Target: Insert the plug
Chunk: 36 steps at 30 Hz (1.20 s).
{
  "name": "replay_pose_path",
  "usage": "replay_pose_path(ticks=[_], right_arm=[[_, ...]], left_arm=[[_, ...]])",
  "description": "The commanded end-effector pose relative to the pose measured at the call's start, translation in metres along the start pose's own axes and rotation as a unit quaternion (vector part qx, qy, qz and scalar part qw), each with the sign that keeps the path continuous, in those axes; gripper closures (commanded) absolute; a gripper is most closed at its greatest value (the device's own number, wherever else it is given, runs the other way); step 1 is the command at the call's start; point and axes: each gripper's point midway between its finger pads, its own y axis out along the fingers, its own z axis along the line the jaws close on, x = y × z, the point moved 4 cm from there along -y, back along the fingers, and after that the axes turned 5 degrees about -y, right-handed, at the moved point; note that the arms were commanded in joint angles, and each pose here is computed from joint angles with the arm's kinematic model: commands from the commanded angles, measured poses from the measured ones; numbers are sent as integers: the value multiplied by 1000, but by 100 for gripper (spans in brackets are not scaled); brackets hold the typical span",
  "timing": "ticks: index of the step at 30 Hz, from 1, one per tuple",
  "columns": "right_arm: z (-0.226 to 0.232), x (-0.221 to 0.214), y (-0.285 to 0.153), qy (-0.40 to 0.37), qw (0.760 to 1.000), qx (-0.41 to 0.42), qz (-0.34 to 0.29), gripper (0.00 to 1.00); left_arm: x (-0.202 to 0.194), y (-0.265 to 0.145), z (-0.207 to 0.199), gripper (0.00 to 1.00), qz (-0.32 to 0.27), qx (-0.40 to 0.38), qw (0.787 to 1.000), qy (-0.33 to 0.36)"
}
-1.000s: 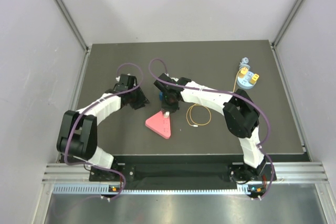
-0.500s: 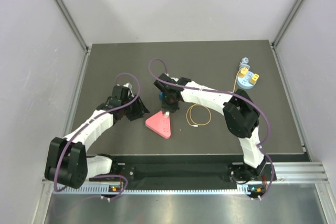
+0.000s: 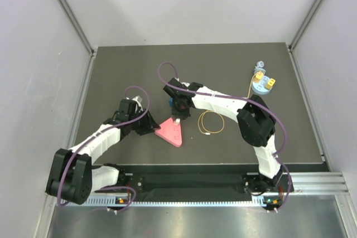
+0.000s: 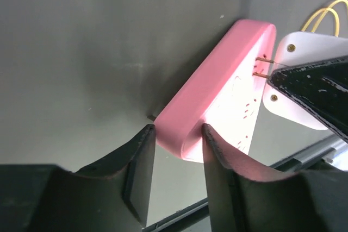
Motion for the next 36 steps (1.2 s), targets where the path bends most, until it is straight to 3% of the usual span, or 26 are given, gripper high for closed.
replay_pose_path(ticks=[1,5,10,12,32,36], right_arm=[[3,-1,6,-7,1000,-6,-12,100],[3,1,4,-5,1000,-2,-12,100],[14,6,-4,-5,999,27,-22,100],[16,7,-5,-4,999,33,-22,100],[15,-2,12,-32,999,-16,4,100],[10,-1,7,-30,999,-25,-6,100]], left_arm=[[3,9,-3,58,-4,-20,1000,8],[-4,12,-2,71,10,-31,999,1],[-5,15,-1,95,11,-39,999,0],[-6,16,-1,99,12,-39,999,-1],[-12,28,11,100,18,-28,999,-7],[3,17,1,79,1,-11,1000,8]])
